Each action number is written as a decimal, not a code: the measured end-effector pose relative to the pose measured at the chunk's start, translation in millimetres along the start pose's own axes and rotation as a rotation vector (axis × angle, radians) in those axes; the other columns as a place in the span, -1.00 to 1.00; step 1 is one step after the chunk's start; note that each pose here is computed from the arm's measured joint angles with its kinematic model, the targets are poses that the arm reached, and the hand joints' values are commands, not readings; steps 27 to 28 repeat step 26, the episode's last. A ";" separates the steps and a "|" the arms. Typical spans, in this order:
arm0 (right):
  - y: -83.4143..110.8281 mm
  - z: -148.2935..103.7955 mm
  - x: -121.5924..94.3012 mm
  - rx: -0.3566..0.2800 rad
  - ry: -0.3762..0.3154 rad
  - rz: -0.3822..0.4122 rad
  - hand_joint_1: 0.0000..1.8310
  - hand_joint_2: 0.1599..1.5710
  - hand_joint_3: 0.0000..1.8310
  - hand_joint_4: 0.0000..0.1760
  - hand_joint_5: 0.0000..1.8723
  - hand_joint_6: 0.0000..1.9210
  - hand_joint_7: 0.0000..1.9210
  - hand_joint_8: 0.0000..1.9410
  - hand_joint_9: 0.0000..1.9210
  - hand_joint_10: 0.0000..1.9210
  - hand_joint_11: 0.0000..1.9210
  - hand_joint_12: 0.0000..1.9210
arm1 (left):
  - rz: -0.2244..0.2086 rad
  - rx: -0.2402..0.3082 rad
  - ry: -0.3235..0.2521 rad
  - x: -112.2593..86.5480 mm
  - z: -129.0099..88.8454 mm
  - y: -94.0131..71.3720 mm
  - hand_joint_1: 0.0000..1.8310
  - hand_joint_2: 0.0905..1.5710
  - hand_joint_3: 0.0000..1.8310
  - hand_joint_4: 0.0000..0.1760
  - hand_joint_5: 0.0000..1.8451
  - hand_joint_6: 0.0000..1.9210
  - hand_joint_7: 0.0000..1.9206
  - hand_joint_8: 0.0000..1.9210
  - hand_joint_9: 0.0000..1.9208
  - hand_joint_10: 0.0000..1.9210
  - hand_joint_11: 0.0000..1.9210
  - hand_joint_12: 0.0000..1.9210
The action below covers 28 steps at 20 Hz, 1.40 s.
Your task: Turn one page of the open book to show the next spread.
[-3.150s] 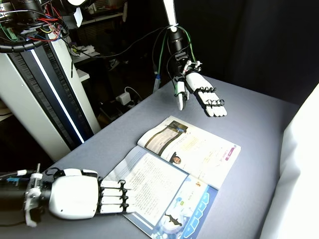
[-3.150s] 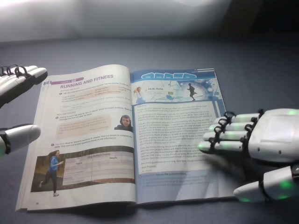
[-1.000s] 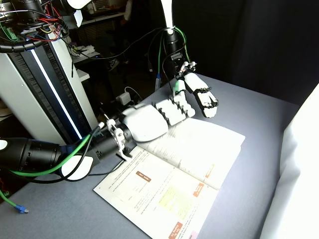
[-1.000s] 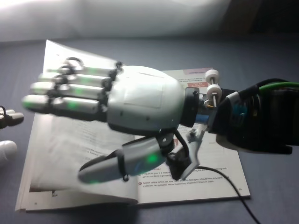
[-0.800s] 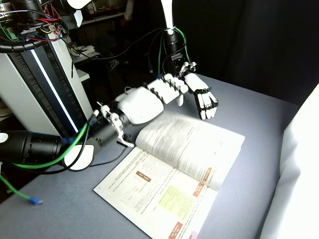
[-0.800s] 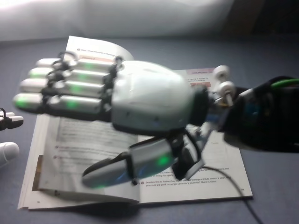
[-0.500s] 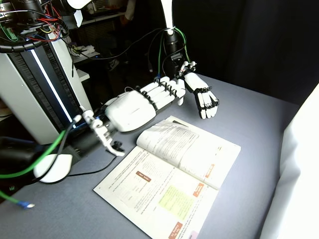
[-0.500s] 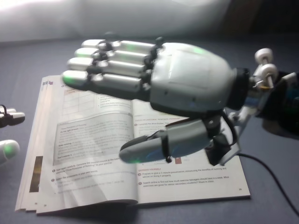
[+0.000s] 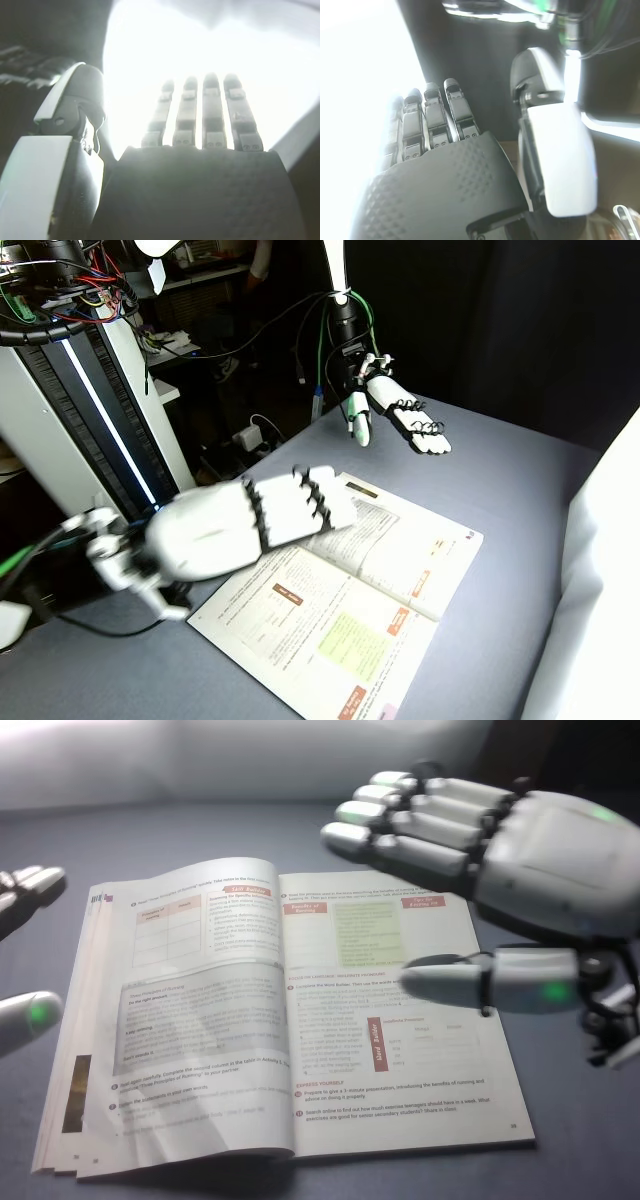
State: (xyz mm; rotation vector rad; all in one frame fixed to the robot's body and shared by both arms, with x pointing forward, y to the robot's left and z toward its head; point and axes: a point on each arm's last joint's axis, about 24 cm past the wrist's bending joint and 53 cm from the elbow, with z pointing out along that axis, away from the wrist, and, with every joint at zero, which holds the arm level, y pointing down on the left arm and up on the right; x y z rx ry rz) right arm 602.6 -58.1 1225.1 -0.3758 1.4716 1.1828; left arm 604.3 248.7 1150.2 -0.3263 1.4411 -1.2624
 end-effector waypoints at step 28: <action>-11.0 -105.2 -94.4 0.135 -0.384 -0.043 -0.66 0.71 -0.95 -1.00 -1.00 -1.00 -0.97 -0.99 -1.00 -1.00 -1.00 -1.00 | -0.026 0.224 -0.134 -24.0 26.4 -45.3 -0.64 0.61 -1.00 -0.15 -1.00 -1.00 -0.99 -0.99 -0.90 -1.00 -1.00 -0.81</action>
